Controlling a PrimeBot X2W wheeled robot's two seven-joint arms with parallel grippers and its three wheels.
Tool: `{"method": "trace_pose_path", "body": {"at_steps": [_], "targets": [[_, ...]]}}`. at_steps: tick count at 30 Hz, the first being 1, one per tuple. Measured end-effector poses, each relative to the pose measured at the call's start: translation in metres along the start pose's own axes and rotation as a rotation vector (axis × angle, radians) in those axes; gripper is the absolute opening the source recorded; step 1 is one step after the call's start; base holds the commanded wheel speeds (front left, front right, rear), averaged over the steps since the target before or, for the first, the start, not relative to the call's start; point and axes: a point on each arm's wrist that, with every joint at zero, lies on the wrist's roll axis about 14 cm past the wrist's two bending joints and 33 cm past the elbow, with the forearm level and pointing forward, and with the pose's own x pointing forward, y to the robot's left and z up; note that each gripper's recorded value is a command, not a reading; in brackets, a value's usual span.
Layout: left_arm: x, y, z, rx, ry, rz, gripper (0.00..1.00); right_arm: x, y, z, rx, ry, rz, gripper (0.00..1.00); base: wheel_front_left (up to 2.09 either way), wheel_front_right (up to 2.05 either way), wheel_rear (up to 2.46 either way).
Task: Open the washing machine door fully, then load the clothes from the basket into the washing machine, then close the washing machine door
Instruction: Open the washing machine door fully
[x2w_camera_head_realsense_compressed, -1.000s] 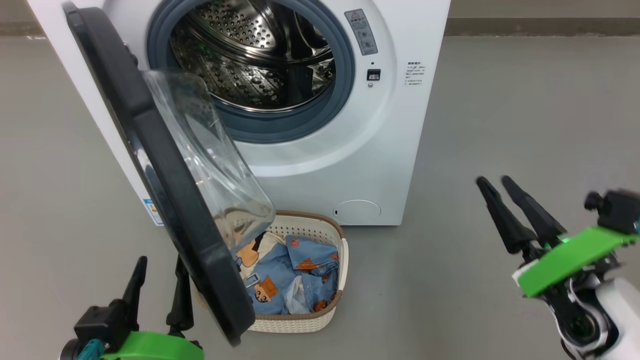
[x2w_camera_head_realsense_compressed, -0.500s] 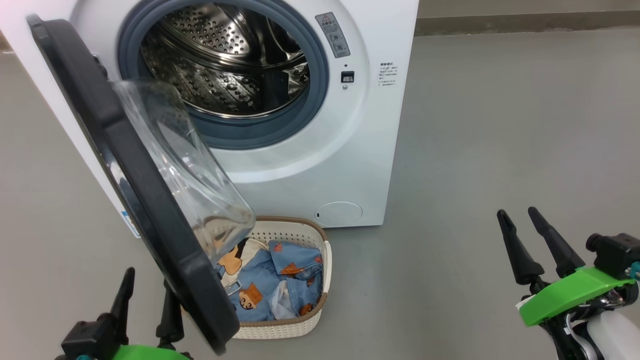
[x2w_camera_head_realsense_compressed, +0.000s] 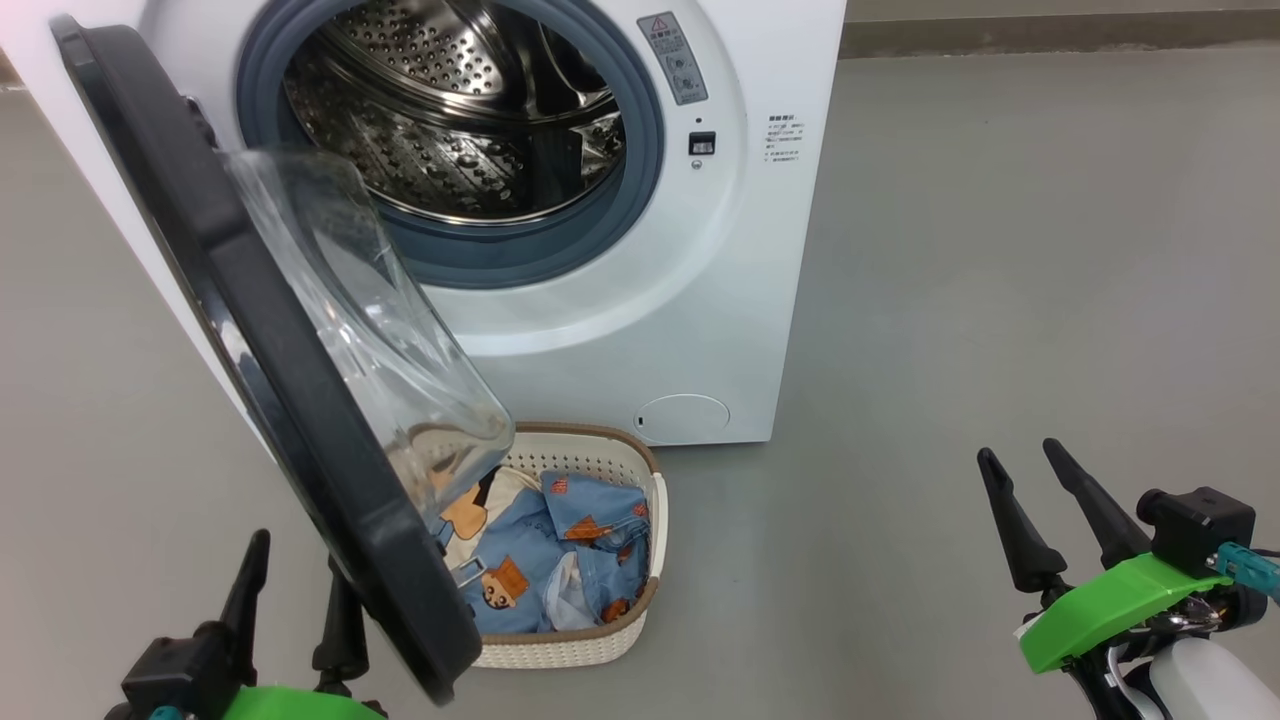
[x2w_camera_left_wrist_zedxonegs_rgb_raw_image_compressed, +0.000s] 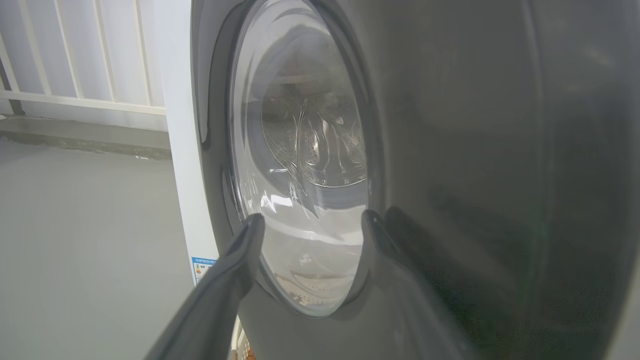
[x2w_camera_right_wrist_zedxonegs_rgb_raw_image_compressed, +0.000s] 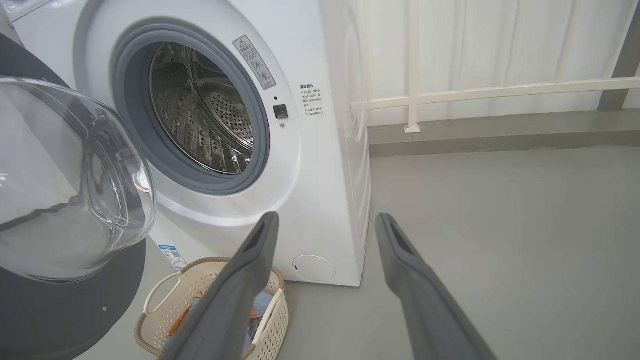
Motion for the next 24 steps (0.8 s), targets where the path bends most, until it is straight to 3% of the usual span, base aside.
{"method": "trace_pose_path", "body": {"at_steps": [24], "targets": [[0.0032, -0.0023, 0.0019, -0.003, -0.002, -0.006, 1.00, -0.0031, -0.0001, 0.0098, 0.000, -0.038, -0.014, 1.00, 0.00, 0.00, 0.00]]}}
